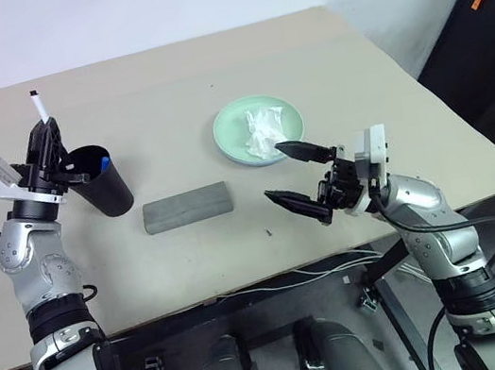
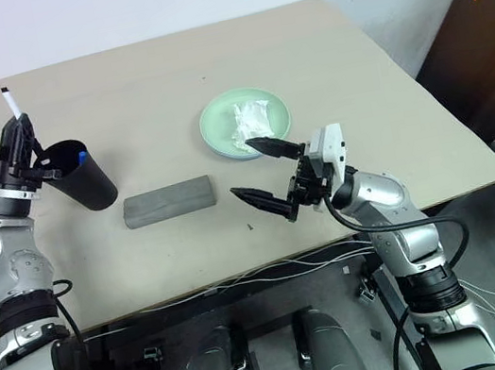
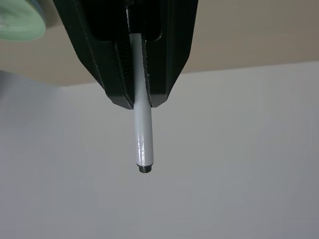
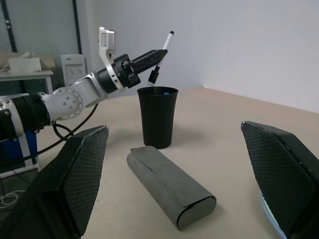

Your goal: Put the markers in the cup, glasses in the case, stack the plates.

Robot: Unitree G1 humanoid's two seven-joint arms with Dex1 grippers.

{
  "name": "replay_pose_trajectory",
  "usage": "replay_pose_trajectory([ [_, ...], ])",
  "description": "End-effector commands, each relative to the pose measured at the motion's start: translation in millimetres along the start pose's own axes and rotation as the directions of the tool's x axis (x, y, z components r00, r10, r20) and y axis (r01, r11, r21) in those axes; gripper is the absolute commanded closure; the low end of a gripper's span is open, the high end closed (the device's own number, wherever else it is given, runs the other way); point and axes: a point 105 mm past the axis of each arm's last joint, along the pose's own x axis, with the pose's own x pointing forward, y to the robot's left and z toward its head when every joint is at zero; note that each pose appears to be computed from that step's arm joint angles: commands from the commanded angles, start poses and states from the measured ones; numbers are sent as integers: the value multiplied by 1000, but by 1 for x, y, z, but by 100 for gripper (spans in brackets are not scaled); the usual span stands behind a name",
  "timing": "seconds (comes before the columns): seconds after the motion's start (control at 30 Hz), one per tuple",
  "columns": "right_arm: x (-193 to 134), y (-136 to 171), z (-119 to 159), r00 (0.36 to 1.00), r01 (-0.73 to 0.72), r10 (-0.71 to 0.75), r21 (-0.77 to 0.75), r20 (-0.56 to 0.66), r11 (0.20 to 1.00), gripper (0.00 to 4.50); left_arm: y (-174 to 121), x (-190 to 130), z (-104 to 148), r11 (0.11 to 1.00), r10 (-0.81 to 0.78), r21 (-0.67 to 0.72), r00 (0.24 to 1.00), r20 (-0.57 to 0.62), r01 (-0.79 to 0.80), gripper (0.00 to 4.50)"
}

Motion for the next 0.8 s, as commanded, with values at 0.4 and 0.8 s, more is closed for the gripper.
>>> replay_pose_trajectory([
  [0.4, -2, -1, 11, 1000, 8, -6, -56, 23, 998, 0, 0, 3, -1, 999, -2, 48, 1000, -5, 3, 449],
  [0.8, -3, -2, 9, 1000, 12, -11, -63, 15, 998, 0, 1, 1, 1, 999, -1, 51, 1000, -2, 1, 449],
])
